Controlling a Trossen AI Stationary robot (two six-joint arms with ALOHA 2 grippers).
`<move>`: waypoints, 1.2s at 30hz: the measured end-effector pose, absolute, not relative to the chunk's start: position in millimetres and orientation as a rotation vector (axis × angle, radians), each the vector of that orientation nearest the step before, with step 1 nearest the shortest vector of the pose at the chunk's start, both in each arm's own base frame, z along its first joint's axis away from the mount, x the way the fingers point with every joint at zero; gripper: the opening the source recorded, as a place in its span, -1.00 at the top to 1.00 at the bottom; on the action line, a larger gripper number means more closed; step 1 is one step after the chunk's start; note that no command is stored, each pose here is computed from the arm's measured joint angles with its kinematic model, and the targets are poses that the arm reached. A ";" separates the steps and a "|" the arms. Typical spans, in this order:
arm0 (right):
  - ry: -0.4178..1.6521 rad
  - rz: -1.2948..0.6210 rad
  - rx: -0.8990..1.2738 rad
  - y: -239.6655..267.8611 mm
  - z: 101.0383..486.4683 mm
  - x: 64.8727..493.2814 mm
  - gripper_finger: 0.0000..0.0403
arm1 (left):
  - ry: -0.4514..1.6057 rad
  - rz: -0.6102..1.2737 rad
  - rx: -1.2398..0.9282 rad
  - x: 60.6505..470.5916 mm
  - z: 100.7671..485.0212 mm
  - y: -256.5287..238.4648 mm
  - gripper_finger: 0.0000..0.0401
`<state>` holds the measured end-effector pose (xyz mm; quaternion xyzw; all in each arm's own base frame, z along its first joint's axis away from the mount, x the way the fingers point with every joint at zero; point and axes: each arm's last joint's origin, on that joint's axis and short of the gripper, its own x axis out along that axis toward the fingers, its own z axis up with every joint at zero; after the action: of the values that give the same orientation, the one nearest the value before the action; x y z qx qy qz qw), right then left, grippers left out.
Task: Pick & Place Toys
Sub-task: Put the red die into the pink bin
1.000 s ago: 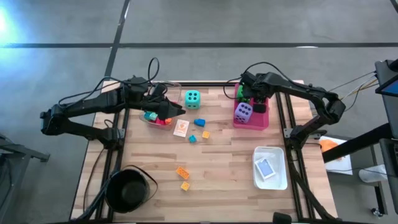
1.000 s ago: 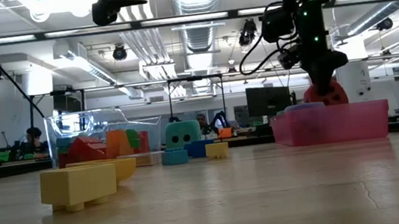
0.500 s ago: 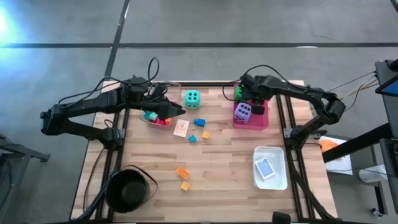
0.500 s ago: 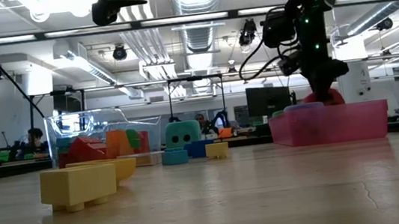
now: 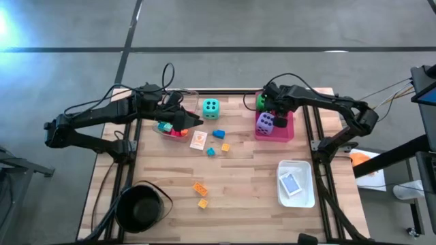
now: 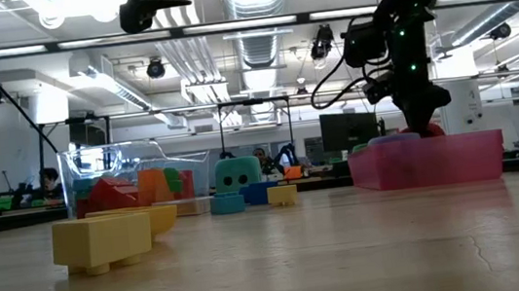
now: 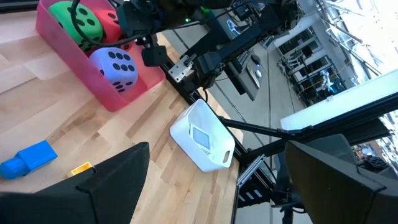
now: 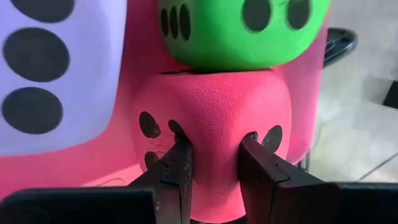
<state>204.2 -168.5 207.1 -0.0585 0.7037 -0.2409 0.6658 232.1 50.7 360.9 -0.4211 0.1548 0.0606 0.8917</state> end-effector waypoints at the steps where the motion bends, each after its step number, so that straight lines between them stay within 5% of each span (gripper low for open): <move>1: 1.588 -0.551 -0.124 -168.3 206.6 204.0 0.58 | 0.321 0.126 -0.874 232.1 360.9 50.7 -0.86; 16: 1.581 -0.595 -0.132 -169.8 207.5 204.5 0.61 | 0.321 0.128 -0.886 232.1 360.7 50.7 -0.86; 28: 1.601 -0.608 -0.077 -167.1 206.9 201.6 -0.22 | 0.336 0.135 -0.893 231.6 359.4 50.6 -0.86; 36: 1.551 -0.643 -0.067 -169.9 223.0 205.4 -0.56 | 0.344 0.138 -0.894 231.3 358.6 50.6 -0.86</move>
<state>205.4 -169.9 223.0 -0.0296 0.6876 -0.2848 0.6673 231.3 50.6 358.6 -0.4300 0.1651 0.0665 0.8851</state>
